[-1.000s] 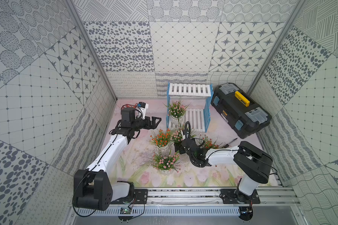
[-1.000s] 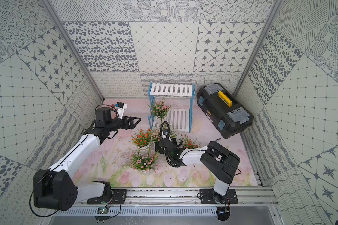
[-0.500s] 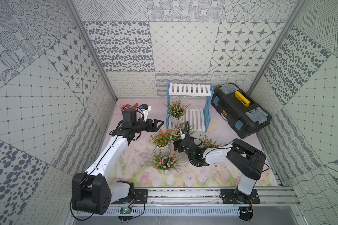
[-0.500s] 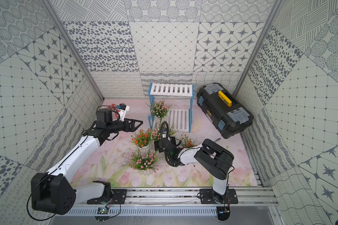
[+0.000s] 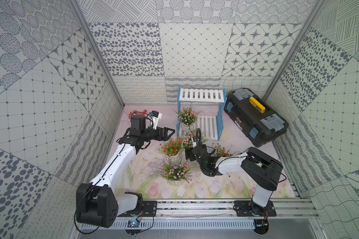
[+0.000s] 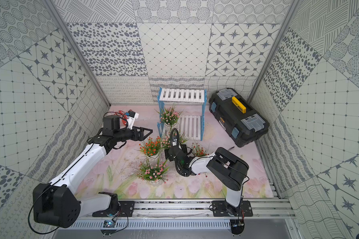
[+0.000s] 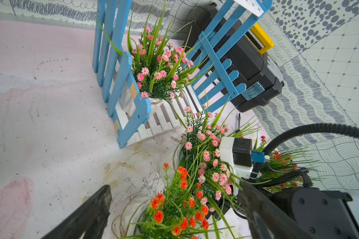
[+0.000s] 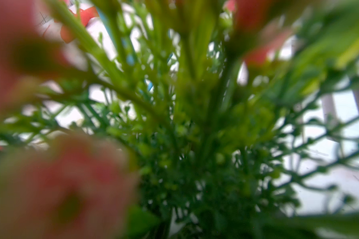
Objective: Place the baby's breath potted plants on the rack by color
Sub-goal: Pick up the baby's breath potted plant from the center of the board, then place the baby's breath potted plant on the rack.
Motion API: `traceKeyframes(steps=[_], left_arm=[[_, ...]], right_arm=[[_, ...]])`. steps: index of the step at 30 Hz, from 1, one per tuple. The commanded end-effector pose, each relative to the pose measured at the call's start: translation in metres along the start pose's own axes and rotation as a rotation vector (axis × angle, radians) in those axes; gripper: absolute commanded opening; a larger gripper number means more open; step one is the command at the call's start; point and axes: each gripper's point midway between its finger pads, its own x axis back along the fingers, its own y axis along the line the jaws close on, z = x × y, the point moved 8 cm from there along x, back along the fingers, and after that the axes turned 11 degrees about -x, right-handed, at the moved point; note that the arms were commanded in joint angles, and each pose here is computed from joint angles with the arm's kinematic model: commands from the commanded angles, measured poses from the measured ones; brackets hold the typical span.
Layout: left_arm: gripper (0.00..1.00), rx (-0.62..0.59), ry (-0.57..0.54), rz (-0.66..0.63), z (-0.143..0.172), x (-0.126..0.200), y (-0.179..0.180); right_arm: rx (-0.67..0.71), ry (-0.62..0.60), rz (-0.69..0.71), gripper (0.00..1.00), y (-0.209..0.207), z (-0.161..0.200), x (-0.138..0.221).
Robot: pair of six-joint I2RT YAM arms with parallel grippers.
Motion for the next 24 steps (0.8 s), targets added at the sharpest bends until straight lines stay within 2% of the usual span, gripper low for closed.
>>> traceKeyframes(steps=[1, 12, 24], left_arm=[[0.98, -0.018, -0.003, 0.026, -0.004, 0.001, -0.005], [0.98, -0.013, 0.001, 0.031, -0.004, -0.003, -0.003], [0.98, -0.017, -0.008, 0.047, -0.007, -0.003, -0.004]], right_arm=[[-0.033, -0.116, -0.02, 0.85, 0.007, -0.035, 0.012], [-0.07, -0.167, -0.041, 0.85, 0.009, -0.073, 0.031], [-0.147, -0.193, 0.024, 0.85, -0.012, -0.131, 0.04]])
